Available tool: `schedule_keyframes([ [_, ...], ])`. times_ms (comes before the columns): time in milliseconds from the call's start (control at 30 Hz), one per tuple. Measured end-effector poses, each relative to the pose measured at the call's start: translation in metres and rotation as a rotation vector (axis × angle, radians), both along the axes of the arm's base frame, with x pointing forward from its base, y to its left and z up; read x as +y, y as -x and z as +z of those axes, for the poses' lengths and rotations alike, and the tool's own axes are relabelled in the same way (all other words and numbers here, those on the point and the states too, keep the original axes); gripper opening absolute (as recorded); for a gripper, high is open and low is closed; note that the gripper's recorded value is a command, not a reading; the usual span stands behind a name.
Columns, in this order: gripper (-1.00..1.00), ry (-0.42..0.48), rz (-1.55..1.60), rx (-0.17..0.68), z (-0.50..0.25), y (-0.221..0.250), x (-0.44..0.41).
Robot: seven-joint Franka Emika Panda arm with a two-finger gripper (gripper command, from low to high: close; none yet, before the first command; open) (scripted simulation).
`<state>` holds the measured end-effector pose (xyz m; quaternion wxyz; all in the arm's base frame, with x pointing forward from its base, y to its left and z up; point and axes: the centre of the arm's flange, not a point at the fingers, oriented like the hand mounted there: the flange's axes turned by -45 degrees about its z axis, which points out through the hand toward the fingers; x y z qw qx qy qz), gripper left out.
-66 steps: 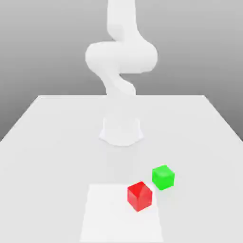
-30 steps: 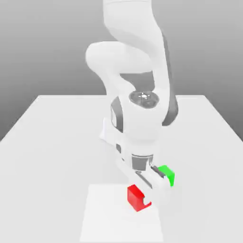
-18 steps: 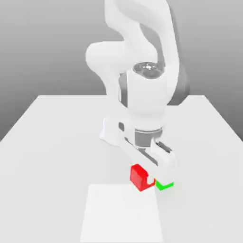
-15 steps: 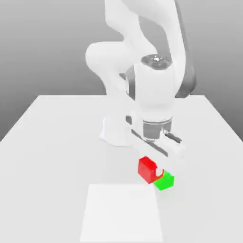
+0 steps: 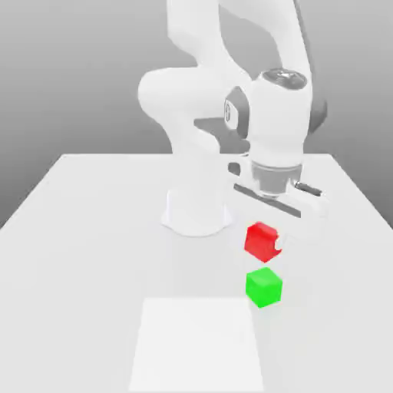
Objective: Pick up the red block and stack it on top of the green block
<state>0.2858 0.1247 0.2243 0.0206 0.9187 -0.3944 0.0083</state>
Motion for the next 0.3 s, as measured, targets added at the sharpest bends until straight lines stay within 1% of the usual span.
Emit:
schedule_keyframes([
  [133, -1.00, 0.005, 0.002, -0.001, -0.022, 0.000, 0.000],
  [267, -1.00, -0.032, 0.012, -0.002, -0.042, 0.004, 0.006],
  [300, 1.00, -0.038, 0.008, -0.002, -0.045, 0.004, 0.005],
])
